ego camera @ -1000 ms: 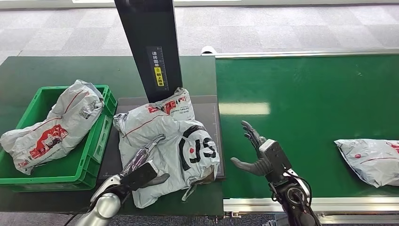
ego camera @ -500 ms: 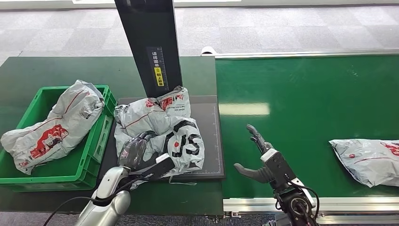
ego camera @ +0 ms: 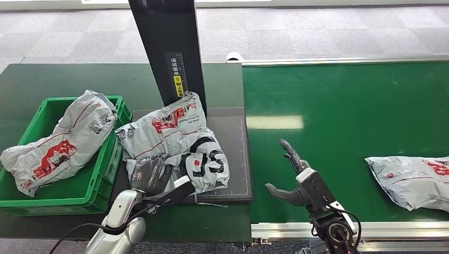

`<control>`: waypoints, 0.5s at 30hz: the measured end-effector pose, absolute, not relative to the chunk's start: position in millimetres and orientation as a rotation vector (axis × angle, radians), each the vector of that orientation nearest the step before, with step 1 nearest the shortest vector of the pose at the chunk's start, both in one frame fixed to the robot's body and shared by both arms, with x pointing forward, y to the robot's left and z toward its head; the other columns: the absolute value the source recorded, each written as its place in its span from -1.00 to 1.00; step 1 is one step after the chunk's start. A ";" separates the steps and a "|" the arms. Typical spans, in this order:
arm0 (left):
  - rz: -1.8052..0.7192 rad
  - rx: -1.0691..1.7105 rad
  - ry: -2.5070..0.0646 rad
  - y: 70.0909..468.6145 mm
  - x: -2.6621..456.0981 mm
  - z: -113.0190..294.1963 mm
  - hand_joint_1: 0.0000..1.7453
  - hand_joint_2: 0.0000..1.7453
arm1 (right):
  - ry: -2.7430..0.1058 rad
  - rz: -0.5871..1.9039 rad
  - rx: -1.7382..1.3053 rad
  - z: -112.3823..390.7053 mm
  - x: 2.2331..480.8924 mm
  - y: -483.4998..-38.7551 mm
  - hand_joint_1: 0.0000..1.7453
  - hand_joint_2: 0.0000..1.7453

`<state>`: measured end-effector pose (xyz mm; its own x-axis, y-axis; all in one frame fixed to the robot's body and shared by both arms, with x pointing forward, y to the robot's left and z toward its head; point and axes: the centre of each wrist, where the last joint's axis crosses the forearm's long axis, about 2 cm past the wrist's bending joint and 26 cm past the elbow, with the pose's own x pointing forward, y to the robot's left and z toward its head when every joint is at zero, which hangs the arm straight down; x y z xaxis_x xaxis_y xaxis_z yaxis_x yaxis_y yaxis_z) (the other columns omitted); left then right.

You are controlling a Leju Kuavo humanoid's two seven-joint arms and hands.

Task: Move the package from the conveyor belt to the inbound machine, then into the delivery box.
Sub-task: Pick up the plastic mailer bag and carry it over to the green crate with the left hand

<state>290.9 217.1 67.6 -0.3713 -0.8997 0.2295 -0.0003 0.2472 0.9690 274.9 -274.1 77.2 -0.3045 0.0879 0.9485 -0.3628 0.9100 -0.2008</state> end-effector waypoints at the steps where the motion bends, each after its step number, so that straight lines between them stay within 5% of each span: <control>1: -1.244 0.841 -1.661 217.2 289.8 67.6 1.00 1.00 | -1.831 0.449 0.205 77.1 274.3 -274.3 -1.00 1.00; 15: -0.850 1.023 -2.440 212.8 282.8 135.4 1.00 1.00 | -1.852 0.398 0.194 77.9 264.3 -278.2 -1.00 1.00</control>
